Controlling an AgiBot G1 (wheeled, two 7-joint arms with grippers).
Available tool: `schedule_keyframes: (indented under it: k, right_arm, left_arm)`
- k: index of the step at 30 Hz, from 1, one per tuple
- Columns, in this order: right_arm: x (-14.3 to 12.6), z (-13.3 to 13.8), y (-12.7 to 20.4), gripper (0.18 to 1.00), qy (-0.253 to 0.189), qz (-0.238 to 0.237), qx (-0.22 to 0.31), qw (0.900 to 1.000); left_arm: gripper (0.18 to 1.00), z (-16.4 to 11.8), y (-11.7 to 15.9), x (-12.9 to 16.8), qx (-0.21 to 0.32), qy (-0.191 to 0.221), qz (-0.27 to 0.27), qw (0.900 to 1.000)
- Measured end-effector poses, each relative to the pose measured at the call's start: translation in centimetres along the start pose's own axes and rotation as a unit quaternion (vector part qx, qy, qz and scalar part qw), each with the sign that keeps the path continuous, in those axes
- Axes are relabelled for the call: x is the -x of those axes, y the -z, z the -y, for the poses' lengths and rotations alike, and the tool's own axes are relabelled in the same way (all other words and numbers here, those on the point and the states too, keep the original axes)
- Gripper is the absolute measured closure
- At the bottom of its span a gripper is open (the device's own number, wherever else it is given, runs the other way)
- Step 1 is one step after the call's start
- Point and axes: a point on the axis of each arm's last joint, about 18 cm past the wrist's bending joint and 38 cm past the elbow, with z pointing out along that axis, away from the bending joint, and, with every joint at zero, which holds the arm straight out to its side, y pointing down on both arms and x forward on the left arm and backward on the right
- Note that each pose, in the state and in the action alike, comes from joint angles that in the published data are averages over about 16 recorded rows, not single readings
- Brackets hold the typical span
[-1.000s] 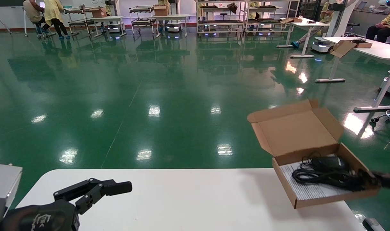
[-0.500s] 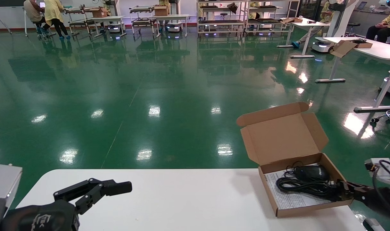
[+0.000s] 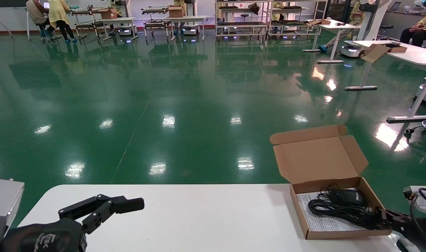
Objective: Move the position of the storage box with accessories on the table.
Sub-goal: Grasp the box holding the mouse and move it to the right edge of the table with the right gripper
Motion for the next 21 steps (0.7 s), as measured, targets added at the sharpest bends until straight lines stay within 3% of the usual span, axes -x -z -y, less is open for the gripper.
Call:
schedule_keyframes:
  k: [21]
  right_arm:
    - [-0.7,-1.5,-0.1,0.981,0.014,-0.02,0.003,1.0]
  left_arm:
    - [0.184,0.0,0.0,0.0,0.0,0.0,0.0,1.0]
